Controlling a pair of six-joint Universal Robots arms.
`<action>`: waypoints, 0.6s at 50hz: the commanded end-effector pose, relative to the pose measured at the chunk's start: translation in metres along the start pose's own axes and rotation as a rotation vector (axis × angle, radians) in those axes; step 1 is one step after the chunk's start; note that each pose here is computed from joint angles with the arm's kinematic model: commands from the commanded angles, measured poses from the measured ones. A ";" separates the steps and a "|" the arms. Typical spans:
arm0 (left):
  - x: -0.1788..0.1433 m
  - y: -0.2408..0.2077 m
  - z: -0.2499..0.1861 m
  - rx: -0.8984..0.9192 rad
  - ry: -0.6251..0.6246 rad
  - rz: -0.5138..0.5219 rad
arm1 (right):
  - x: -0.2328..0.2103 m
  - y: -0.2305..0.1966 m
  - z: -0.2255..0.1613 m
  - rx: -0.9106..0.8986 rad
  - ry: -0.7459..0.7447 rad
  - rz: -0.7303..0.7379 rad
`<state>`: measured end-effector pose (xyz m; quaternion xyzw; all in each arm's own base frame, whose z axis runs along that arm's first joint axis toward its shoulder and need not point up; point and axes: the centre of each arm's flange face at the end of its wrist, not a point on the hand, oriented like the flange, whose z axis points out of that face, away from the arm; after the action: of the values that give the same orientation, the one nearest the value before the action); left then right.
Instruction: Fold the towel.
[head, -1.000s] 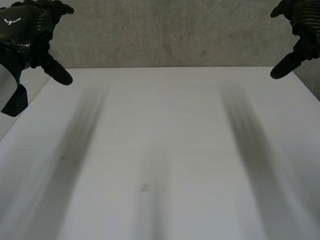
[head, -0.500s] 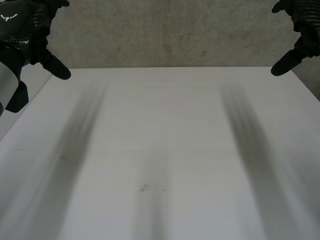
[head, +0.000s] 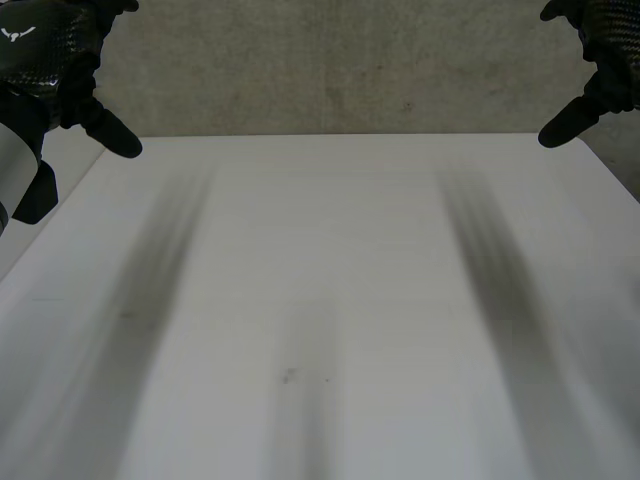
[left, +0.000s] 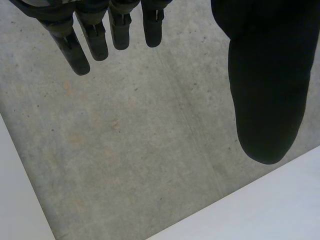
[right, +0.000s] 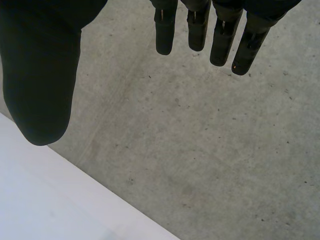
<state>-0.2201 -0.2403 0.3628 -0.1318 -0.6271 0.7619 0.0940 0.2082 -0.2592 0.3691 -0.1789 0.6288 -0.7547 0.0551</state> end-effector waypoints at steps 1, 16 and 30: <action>0.000 0.000 0.000 0.000 0.000 0.000 | 0.000 0.001 0.002 0.017 0.004 -0.013; 0.001 0.000 0.000 0.000 0.003 0.000 | 0.000 0.001 0.002 0.018 -0.002 -0.015; 0.009 0.007 -0.003 -0.023 0.037 0.001 | -0.008 0.005 0.003 0.008 -0.059 -0.011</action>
<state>-0.2243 -0.2382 0.3582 -0.1409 -0.6306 0.7565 0.1003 0.2130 -0.2603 0.3662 -0.1979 0.6197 -0.7569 0.0628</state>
